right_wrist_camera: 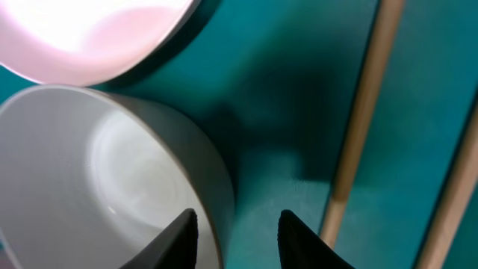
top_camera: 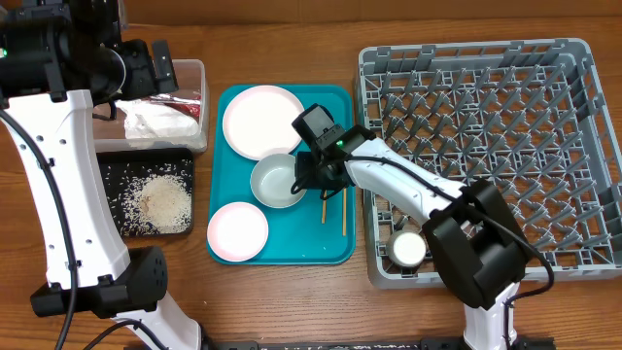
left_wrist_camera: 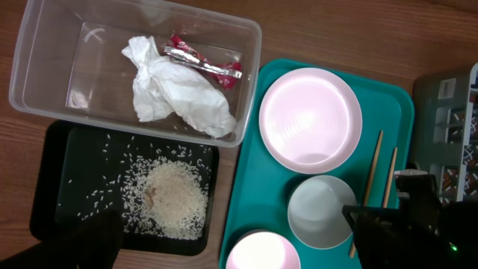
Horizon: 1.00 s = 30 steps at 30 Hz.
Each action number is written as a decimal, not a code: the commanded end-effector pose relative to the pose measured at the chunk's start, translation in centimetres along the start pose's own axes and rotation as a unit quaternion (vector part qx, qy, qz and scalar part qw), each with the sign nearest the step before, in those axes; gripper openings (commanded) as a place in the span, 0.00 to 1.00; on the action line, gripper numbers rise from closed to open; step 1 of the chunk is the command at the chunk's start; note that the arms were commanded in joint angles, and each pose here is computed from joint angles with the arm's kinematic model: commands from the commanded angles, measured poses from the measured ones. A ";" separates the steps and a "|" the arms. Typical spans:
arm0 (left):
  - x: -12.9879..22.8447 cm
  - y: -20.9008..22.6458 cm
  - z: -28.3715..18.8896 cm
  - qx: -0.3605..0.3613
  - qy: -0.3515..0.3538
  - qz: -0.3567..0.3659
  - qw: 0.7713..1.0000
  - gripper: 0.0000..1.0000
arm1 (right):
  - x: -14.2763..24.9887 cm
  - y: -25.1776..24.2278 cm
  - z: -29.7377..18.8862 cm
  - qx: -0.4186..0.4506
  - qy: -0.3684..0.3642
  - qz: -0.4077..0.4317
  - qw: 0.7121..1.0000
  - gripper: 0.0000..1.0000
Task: Sort waste into correct bins and load items into the dishwasher
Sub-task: 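Grasp the emptied white bowl with the right gripper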
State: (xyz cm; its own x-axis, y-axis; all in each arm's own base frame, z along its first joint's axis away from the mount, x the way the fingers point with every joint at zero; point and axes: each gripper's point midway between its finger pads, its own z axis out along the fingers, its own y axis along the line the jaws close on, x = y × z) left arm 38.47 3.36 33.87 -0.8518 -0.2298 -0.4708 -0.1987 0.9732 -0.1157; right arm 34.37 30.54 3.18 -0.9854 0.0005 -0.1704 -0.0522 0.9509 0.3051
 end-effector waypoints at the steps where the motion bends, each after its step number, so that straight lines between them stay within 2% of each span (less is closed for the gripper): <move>1: -0.3 -0.1 -0.5 0.005 -0.011 -0.002 1.000 1.00 | -0.7 0.1 0.5 0.001 -0.009 0.001 1.000 0.15; 2: -0.3 -0.1 -0.5 0.005 -0.011 -0.002 1.000 1.00 | -0.7 0.1 0.5 0.002 -0.010 0.002 1.000 0.04; 8: -0.3 -0.1 -0.5 0.005 -0.011 -0.002 1.000 1.00 | -0.7 0.1 0.5 0.001 -0.010 0.002 1.000 0.04; 12: -0.3 -0.1 -0.5 0.005 -0.011 -0.002 1.000 1.00 | -1.0 0.6 -1.3 -0.007 -0.021 0.001 1.000 0.04; 21: -0.3 -0.1 -0.5 0.005 -0.011 -0.002 1.000 1.00 | -2.7 1.5 -11.5 -0.019 -0.118 -0.005 0.993 0.04; 24: -0.3 -0.1 -0.5 0.005 -0.011 -0.002 1.000 1.00 | -3.6 1.5 -16.3 -0.024 -0.179 -0.004 0.984 0.04; 28: -0.3 -0.1 -0.5 0.005 -0.011 -0.002 1.000 1.00 | -4.8 -0.2 -21.3 0.011 -0.262 0.010 0.965 0.04; 30: -0.3 -0.1 -0.5 0.005 -0.011 -0.002 1.000 1.00 | -5.6 -2.0 -23.5 0.055 -0.310 0.025 0.949 0.04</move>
State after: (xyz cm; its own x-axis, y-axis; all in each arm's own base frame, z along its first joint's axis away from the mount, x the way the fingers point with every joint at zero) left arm 38.47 3.36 33.87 -0.8518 -0.2298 -0.4708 -0.1987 0.9732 -0.1157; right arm 34.72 24.81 22.71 -0.8114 0.1442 -0.5665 -0.0579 0.9445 0.3233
